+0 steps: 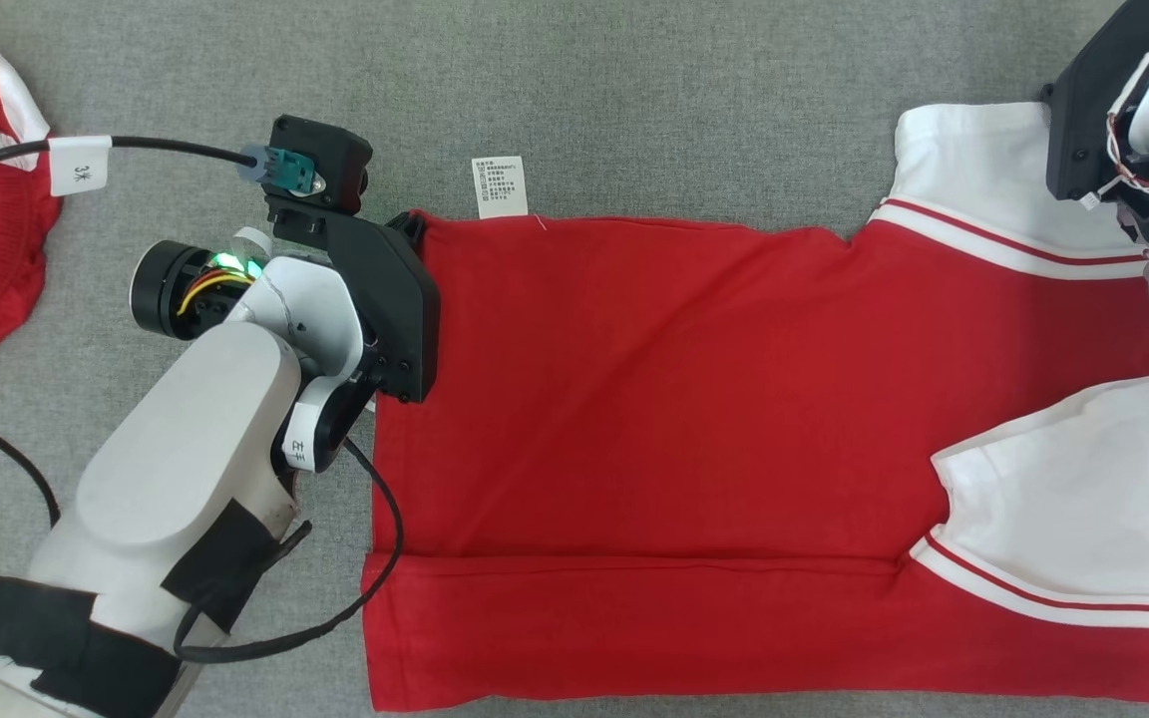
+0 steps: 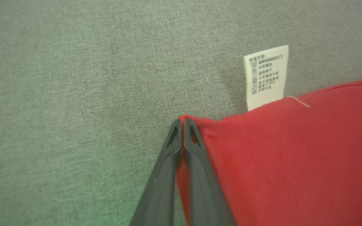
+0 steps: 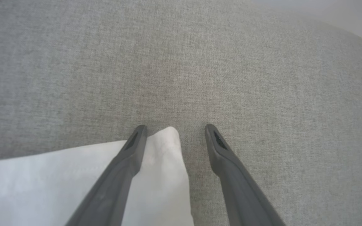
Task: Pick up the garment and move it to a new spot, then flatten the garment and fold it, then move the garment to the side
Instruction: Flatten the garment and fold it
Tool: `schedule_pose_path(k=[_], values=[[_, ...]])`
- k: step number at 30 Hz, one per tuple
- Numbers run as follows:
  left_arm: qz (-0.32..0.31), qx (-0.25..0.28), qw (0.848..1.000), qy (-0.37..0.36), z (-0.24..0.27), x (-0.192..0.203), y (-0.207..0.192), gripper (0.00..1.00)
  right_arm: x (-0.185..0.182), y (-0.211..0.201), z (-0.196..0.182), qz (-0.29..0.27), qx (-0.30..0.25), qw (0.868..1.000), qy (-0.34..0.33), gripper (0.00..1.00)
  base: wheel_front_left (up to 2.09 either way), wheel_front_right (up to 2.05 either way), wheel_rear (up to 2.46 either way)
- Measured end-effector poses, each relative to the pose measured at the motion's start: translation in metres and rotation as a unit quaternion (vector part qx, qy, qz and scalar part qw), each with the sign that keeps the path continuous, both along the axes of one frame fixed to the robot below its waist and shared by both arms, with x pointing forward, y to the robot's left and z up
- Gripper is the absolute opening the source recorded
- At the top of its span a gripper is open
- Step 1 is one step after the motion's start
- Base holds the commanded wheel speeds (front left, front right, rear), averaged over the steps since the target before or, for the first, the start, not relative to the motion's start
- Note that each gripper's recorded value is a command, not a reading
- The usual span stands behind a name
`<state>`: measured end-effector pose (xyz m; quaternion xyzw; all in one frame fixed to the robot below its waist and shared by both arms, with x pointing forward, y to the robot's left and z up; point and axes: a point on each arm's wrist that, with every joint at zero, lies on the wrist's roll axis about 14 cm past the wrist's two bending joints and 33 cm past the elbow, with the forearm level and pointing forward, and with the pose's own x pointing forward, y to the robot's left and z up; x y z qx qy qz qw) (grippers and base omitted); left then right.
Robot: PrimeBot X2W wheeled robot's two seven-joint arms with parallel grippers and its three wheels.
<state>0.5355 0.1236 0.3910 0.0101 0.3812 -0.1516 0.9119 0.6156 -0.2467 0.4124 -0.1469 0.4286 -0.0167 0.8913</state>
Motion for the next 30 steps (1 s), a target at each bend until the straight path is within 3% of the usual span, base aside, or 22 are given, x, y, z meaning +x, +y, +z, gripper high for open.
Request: schedule_pose_path(k=[2,3,4,9,19,30], values=[[0.0,0.0,1.0,0.0,0.0,0.0,0.0,0.0,-0.002,0.001,-0.002,0.001,0.0,1.0,0.005,0.32,0.0,0.0,0.0],[0.001,0.001,1.0,0.001,0.0,0.0,0.0,0.0,-0.003,0.001,-0.004,0.0,0.001,1.0,0.01,0.08,0.0,0.0,0.0],[0.001,0.0,1.0,0.0,0.0,0.0,0.0,0.0,-0.004,0.002,-0.005,0.001,0.001,1.0,0.014,0.0,0.0,0.0,0.0],[0.001,-0.001,1.0,-0.008,0.002,0.002,0.0,0.0,-0.003,0.005,-0.002,0.008,0.003,1.0,0.003,0.0,0.0,0.0,0.0],[0.027,-0.02,0.994,-0.108,0.034,0.02,0.004,0.0,0.001,0.003,0.028,0.021,0.019,0.996,-0.09,0.0,0.0,0.0,0.0],[0.053,-0.078,0.971,-0.22,0.068,0.001,0.006,0.0,-0.014,-0.006,0.064,0.032,0.048,0.974,-0.218,0.0,0.0,0.0,0.0]])
